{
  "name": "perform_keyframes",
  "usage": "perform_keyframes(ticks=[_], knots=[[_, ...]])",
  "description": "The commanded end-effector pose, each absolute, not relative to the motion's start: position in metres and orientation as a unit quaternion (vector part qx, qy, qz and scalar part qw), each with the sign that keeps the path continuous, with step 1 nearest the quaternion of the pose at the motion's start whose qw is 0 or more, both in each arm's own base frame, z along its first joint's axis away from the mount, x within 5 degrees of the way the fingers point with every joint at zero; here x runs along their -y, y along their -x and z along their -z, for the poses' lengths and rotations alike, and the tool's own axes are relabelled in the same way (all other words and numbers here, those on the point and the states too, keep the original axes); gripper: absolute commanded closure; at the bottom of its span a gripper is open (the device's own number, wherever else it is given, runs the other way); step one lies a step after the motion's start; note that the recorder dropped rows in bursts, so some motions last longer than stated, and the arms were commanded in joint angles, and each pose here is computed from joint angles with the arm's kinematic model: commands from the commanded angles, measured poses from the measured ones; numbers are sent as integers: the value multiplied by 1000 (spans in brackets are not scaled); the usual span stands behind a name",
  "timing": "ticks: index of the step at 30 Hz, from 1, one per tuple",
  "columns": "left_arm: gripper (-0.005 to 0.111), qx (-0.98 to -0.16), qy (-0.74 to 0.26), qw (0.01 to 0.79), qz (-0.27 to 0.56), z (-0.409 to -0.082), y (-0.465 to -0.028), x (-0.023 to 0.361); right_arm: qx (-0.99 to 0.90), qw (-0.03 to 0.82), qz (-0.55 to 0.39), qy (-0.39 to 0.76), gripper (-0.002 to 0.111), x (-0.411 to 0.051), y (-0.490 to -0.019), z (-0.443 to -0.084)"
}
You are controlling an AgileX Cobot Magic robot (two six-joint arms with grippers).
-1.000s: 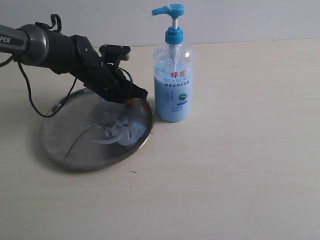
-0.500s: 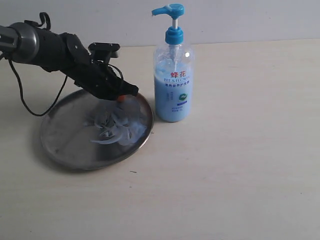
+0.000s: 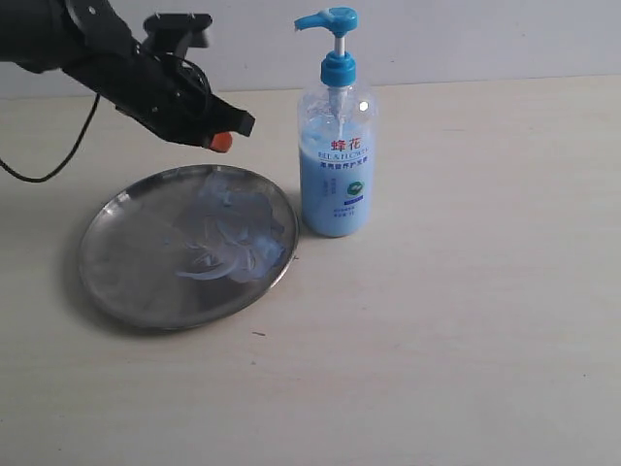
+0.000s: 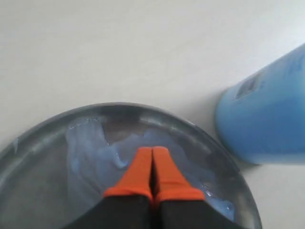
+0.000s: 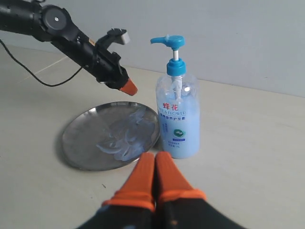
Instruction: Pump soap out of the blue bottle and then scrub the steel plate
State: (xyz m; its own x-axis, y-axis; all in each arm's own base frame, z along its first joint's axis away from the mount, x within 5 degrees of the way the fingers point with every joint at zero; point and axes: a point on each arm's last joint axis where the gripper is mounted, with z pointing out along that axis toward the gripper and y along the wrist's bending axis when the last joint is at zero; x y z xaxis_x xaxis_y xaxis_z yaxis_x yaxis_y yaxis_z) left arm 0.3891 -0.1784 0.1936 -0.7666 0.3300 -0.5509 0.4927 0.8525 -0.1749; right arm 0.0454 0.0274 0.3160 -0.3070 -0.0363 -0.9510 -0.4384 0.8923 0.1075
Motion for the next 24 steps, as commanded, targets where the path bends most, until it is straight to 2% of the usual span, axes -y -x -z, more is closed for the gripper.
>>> perform_keyframes(ticks=[1,8,24], knots=[[107,-920,-217,285,156,-226,-372,169,-787,572,-172,155,108,-27,-45,-315],[107,-907,-212,329,157,-261,-332,152,-787,573,-167,156,108,-26,-45,-315],[107,-848,-220,456,160,-332,-207,100,-787,577,-149,161,108,-25,-48,-312]])
